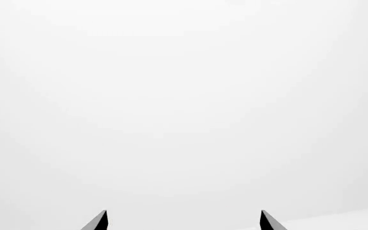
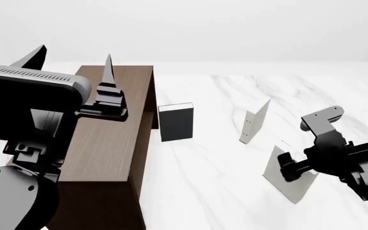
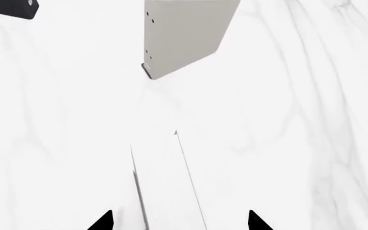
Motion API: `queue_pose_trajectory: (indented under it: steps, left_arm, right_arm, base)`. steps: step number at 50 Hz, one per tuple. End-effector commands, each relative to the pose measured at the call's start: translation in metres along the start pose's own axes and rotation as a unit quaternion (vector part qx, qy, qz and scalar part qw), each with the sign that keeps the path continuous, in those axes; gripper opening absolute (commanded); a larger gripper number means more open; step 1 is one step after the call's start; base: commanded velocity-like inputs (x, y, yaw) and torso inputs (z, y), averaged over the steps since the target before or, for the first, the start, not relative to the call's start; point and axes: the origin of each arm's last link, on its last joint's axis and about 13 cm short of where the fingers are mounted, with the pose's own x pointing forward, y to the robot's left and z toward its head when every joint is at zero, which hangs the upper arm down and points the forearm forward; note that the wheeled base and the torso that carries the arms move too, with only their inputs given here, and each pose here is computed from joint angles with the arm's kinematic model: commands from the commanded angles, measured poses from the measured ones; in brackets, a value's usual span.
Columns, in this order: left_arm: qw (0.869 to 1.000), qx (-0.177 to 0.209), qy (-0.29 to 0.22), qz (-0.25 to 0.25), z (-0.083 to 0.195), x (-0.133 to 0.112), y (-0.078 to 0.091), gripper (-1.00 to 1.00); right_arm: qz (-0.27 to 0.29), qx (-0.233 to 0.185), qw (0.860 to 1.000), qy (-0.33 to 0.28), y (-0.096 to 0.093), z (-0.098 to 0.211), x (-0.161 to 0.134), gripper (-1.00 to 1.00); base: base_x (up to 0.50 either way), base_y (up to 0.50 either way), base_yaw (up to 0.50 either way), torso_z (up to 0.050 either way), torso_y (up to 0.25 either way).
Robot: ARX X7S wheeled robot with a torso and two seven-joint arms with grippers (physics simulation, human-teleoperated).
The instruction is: Pick up the book on the right and place it under the cabinet shelf.
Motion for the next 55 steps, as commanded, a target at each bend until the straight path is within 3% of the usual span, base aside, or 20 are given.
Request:
queue_pose_trajectory:
  steps: [1, 39, 40, 55]
  left_arm:
    - [1.0, 0.002, 0.0, -0.001, 0.001, 0.001, -0.001, 1.0]
    - [1.0, 0.005, -0.002, -0.005, 0.004, 0.004, -0.003, 1.0]
    - [1.0, 0.005, -0.002, -0.005, 0.004, 0.004, -0.003, 1.0]
    - [1.0, 0.004, -0.001, -0.004, 0.002, 0.004, -0.003, 1.0]
  right_arm:
    - [0.004, 0.002, 1.0, 0.008, 0.002, -0.008, 0.011, 1.0]
    - [0.003, 0.006, 1.0, 0.027, 0.001, -0.022, 0.025, 1.0]
    - [0.002, 0.005, 1.0, 0.027, 0.001, -0.022, 0.025, -1.0]
    - [0.001, 0.0, 1.0, 0.016, 0.001, -0.02, 0.022, -1.0]
  base:
    - [0.0, 0.0, 0.0, 0.0, 0.0]
    - [0.0, 0.0, 0.0, 0.0, 0.0]
    - [0.0, 0.0, 0.0, 0.0, 0.0]
    - [0.0, 0.0, 0.0, 0.0, 0.0]
